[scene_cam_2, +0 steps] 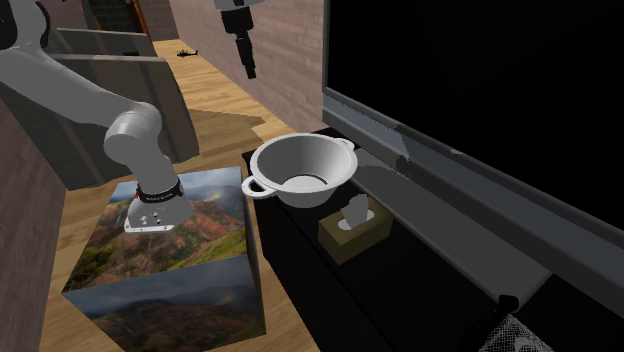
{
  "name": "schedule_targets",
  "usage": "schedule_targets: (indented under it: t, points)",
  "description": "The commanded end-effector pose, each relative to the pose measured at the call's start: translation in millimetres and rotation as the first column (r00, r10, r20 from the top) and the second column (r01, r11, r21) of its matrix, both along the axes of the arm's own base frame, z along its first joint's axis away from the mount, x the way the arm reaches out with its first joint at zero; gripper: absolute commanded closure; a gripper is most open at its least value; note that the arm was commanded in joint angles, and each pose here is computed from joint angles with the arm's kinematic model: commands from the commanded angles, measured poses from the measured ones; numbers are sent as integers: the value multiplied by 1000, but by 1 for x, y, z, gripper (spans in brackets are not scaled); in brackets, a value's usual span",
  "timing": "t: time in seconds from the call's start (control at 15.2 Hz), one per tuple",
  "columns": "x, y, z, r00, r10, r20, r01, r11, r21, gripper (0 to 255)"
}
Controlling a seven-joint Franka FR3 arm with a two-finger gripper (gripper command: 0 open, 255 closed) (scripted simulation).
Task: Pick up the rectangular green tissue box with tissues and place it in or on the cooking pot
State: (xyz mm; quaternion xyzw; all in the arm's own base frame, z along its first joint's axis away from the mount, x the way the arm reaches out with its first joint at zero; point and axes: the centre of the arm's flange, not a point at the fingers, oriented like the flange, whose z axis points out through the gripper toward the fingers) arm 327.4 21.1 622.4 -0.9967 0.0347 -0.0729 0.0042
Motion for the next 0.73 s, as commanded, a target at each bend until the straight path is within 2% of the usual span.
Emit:
schedule_targets:
  t: [0.0,0.66]
  points:
    - [0,0,0,1000,0,0,0,1000,0,0]
    - [79,-71,-72,992,18,-126,-36,989,-145,0]
